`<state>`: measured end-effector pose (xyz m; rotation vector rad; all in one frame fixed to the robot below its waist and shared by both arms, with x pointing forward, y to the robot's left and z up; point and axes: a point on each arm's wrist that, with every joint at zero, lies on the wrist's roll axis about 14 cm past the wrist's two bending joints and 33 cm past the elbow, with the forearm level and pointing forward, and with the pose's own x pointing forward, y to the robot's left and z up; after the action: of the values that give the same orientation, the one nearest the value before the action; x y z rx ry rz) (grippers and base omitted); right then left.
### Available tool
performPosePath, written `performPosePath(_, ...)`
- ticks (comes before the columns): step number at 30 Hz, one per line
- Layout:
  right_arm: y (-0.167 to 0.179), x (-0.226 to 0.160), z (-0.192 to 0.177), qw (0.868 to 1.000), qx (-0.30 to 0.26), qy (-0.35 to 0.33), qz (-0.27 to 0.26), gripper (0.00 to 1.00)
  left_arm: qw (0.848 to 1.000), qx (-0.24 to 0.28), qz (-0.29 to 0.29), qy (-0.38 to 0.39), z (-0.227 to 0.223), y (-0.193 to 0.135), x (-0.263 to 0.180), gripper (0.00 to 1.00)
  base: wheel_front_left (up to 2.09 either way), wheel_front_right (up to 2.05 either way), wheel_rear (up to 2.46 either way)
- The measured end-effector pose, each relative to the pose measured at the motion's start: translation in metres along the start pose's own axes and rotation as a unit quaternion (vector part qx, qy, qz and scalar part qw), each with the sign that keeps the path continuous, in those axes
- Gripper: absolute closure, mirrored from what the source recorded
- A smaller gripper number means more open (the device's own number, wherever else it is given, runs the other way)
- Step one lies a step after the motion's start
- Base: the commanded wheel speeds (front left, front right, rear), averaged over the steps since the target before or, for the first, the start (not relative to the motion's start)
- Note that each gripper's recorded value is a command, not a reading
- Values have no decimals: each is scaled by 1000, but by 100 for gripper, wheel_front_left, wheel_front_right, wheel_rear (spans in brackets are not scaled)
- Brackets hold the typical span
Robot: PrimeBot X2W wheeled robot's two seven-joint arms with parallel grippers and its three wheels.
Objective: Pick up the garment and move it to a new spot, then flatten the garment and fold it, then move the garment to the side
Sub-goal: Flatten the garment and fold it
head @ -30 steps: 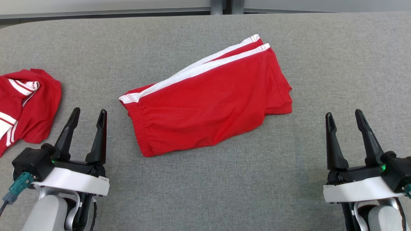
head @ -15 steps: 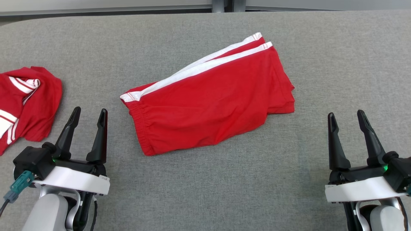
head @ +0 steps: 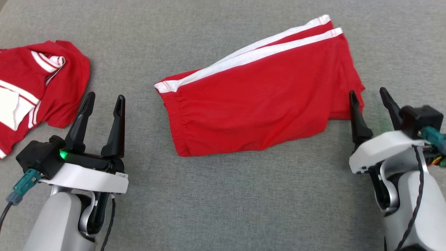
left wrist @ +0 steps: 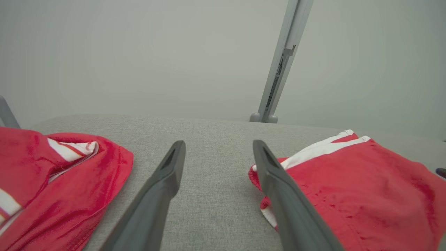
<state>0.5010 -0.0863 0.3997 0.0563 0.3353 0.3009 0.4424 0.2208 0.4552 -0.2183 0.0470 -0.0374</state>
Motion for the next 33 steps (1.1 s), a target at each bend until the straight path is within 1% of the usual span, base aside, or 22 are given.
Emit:
performPosePath(3,3,16,-13,999,-5,48,5,0,1000,1,7,5,-3,4,-2,0,0,0,0)
performPosePath(7,8,27,-21,996,-10,89,12,0,1000,0,14,6,-4,9,-2,0,0,0,0)
performPosePath(8,8,29,-23,995,-9,100,13,7,1000,0,14,6,-4,9,-1,0,0,0,0)
performPosePath(9,9,30,-23,994,-9,106,13,61,1000,-1,14,5,-3,10,0,0,0,0,0)
performPosePath(10,7,30,-21,994,-9,108,12,61,1000,-1,15,4,-3,10,0,0,0,0,0)
performPosePath(11,6,31,-19,994,-7,105,11,100,1000,-2,15,5,-3,10,0,0,0,0,0)
performPosePath(13,6,30,-19,994,-6,111,10,100,1000,-2,15,5,-4,10,0,0,0,0,0)
performPosePath(15,6,29,-14,995,1,102,12,100,1000,-3,14,4,-3,10,1,0,0,0,0)
performPosePath(19,2,14,-14,996,12,85,7,100,1000,-4,7,-2,0,6,4,0,0,0,0)
performPosePath(23,-1,-11,-14,998,38,57,2,100,1000,-3,-6,-9,5,-2,7,0,0,0,0)
performPosePath(27,-9,-41,-20,997,61,40,-14,100,1000,-3,-17,-6,3,-9,6,0,0,0,0)
performPosePath(33,-22,-76,-32,994,95,30,-45,100,999,-8,-37,-5,3,-22,5,0,0,0,0)
